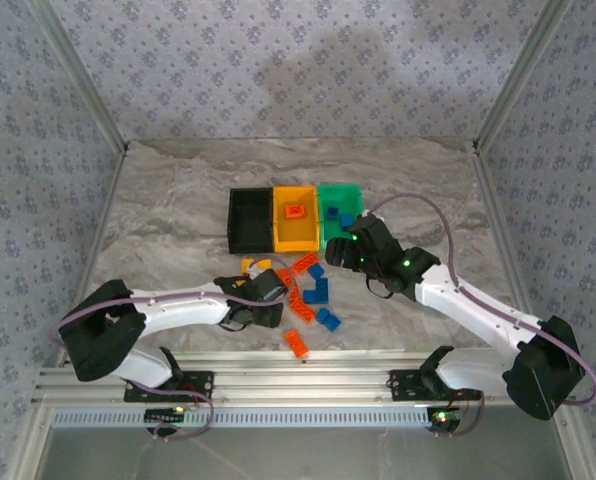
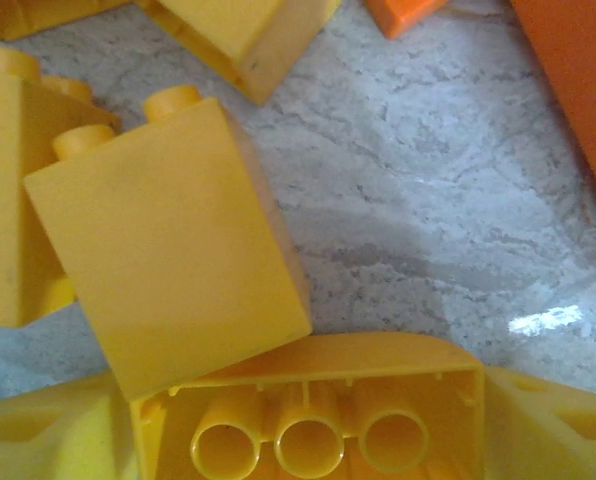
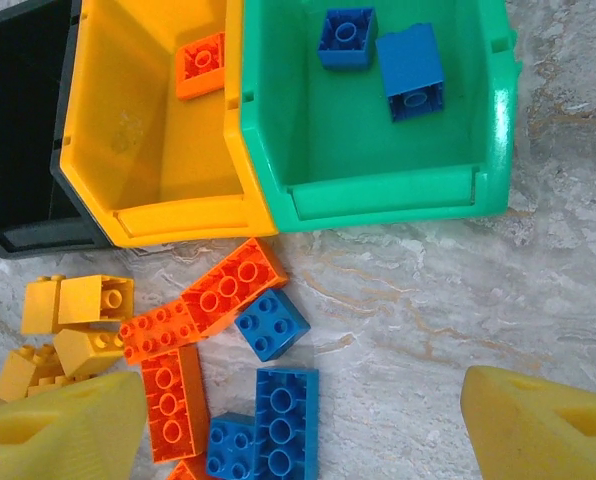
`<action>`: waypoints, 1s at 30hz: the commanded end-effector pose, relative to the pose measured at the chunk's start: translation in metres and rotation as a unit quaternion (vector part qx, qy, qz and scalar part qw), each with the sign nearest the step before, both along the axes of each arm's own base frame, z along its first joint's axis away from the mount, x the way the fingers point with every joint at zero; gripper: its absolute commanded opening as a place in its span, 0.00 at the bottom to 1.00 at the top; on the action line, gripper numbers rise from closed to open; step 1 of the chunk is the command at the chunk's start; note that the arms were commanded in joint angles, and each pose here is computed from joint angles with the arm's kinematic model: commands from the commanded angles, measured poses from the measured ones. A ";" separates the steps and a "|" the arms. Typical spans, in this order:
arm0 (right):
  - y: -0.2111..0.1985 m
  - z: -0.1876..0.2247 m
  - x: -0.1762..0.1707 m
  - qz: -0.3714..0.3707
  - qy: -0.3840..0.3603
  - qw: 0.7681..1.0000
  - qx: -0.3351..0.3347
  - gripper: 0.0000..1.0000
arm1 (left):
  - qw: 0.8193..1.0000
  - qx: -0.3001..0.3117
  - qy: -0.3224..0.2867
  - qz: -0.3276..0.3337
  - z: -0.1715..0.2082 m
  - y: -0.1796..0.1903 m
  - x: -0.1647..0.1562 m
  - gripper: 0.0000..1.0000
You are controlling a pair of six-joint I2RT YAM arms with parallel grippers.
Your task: Sort the legos into containers by color
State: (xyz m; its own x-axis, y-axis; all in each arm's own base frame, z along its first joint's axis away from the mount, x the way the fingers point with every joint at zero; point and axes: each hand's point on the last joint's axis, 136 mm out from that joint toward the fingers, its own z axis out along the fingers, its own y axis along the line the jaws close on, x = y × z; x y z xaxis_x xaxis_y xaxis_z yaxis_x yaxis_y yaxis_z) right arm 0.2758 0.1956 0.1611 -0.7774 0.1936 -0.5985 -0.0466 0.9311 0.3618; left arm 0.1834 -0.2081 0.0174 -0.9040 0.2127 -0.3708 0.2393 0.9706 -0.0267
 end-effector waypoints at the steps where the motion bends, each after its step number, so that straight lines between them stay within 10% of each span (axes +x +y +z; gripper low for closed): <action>1: -0.006 0.002 -0.001 -0.014 -0.002 1.000 0.008 0.84 | 1.000 0.002 -0.001 0.000 -0.004 0.001 -0.001 0.71; 16: -0.010 -0.002 -0.002 -0.021 0.001 1.000 0.017 0.84 | 0.991 -0.102 -0.088 0.008 0.110 -0.010 0.009 0.51; 30: -0.020 -0.012 -0.014 -0.031 0.023 0.999 0.010 0.84 | 0.970 -0.129 -0.151 0.141 0.158 0.019 0.191 0.49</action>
State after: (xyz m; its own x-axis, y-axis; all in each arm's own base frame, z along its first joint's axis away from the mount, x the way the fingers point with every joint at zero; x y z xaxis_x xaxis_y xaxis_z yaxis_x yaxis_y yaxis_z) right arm 0.2708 0.1838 0.1520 -0.7816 0.2347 -0.5779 -0.0017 0.9257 0.3783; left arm 0.3525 -0.1841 0.1703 -0.7644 -0.1808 -0.6188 -0.0302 0.9688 -0.2458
